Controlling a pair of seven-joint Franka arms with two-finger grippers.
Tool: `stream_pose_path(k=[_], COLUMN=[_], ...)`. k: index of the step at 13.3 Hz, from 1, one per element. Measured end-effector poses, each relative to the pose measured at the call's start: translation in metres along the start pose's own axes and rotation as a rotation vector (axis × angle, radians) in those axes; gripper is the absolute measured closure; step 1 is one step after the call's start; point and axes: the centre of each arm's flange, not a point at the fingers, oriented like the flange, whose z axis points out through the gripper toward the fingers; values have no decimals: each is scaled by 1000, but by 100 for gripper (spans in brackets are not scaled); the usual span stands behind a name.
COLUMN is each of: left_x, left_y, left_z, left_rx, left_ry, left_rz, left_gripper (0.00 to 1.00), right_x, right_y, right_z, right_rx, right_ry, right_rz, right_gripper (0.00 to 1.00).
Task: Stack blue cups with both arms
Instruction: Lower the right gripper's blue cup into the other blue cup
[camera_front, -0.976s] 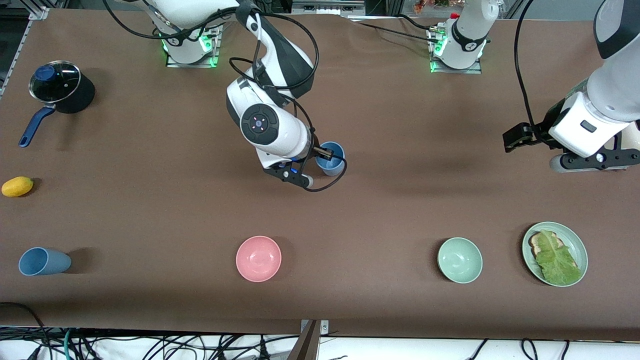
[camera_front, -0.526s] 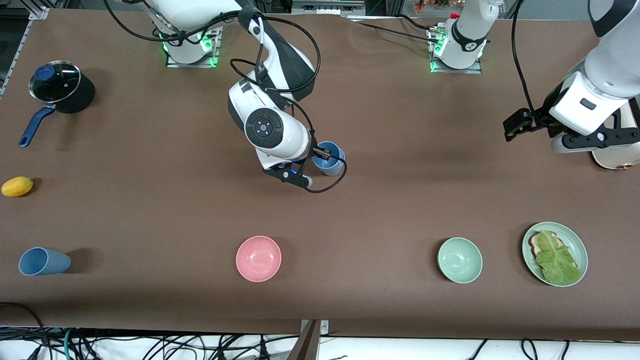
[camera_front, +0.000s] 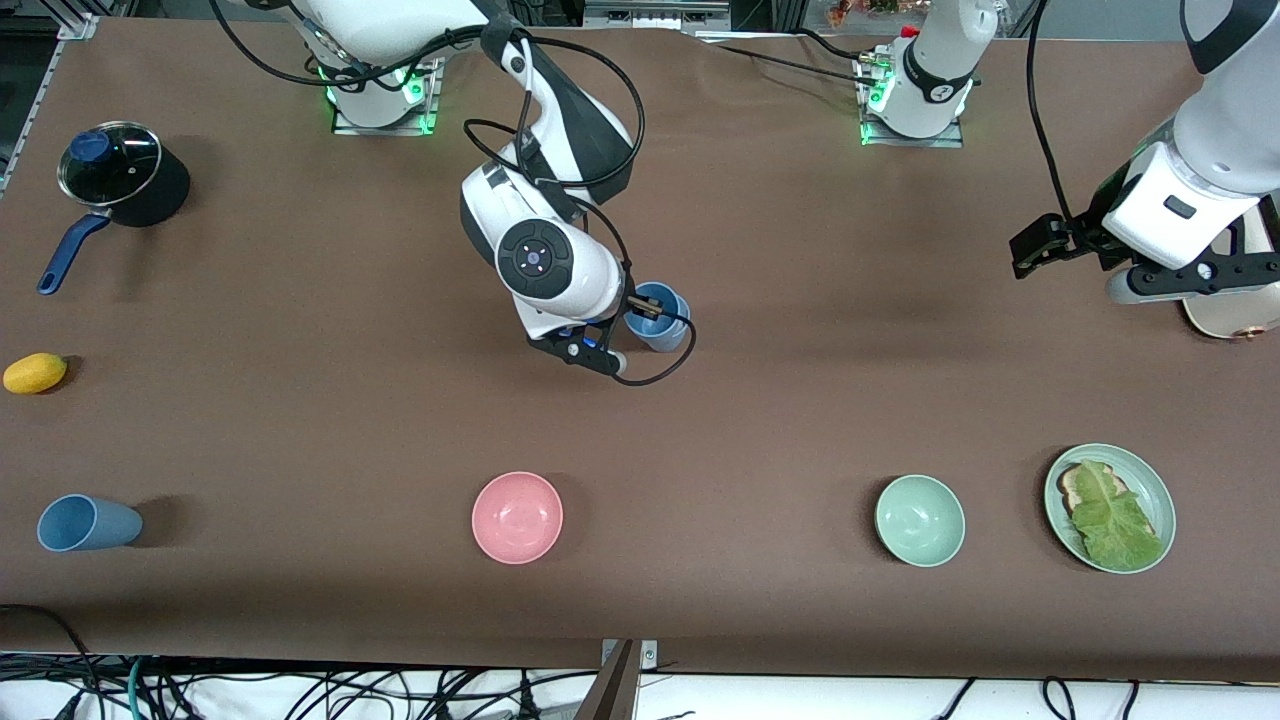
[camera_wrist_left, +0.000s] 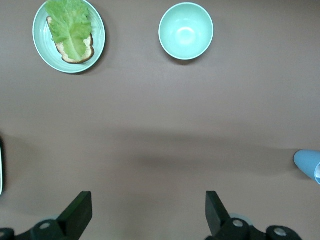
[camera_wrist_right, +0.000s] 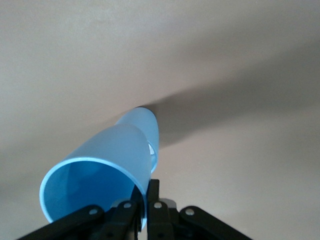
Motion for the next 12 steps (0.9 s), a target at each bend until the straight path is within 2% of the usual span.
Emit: stream_pose_path(k=[6, 12], left_x=[-1, -1], left_y=[-2, -3], left_z=[-1, -1], left_rx=[1, 1], left_ry=[-3, -5], left_rz=[-2, -5], left_gripper=[0, 0], right_x=[-4, 3], right_y=[-6, -6], right_z=[3, 23], right_rx=[19, 2], right_ry=[15, 6], right_rz=[-9, -2], right_gripper=[95, 95])
